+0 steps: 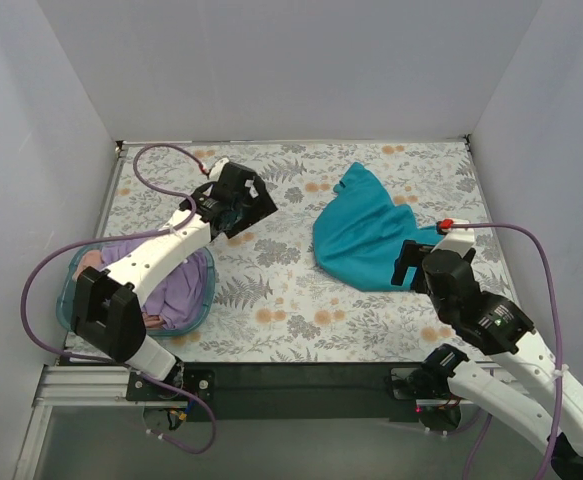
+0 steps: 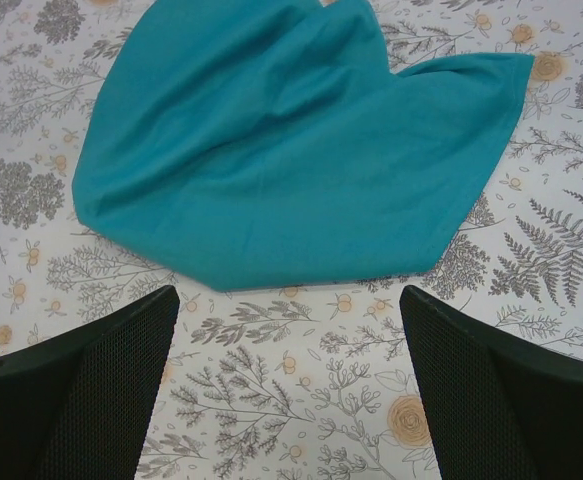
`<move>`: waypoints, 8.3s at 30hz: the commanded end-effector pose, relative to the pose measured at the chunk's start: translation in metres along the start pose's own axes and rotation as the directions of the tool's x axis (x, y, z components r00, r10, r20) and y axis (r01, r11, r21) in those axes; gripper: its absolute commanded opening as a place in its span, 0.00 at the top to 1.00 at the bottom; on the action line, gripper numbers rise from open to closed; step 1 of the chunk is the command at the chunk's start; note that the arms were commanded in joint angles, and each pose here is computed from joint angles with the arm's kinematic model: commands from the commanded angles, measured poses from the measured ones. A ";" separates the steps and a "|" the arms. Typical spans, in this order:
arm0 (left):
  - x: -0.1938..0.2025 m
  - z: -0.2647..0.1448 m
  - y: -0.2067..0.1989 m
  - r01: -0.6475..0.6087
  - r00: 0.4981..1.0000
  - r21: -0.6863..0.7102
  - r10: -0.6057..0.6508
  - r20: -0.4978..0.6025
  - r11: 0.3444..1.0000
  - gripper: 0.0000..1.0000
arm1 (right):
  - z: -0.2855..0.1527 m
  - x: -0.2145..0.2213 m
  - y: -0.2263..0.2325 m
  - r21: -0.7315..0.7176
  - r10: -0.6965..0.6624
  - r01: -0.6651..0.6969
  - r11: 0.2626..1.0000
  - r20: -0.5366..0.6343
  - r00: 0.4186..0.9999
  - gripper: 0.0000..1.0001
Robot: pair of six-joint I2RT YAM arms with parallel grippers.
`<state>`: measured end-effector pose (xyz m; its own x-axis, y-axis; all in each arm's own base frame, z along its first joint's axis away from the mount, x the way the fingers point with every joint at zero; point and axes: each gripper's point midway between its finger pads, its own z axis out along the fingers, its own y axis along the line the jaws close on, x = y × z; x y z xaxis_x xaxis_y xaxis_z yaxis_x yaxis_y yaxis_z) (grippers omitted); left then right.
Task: Fold and stack the t-shirts
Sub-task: Move the tshirt to the center of the board, then flatten the tshirt out
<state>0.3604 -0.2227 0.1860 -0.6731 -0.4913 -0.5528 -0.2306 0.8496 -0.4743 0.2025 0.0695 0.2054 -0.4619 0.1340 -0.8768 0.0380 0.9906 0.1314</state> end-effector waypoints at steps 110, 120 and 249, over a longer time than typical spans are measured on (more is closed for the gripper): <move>0.187 -0.044 0.115 -0.032 0.932 -0.144 -0.023 -0.361 0.989 0.02 | 0.069 0.143 -0.014 0.036 0.148 -0.156 0.987 -0.569 0.809 0.03; 0.203 -0.055 0.143 -0.018 0.918 -0.188 -0.058 -0.392 0.982 0.02 | 0.083 0.166 0.007 -0.010 0.117 -0.156 0.988 -0.617 0.778 0.83; -0.220 -0.232 -0.147 -0.227 0.709 0.312 -0.063 0.703 0.923 1.00 | -0.020 -0.321 -0.036 -0.259 0.204 -0.085 0.962 0.478 0.854 0.99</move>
<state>0.3341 -0.2047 0.5471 0.0447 -0.5564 -0.8297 0.1931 0.8197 -0.5393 0.3161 -0.0153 0.4556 -0.1054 0.3934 -0.9133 -0.0260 0.9170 0.3980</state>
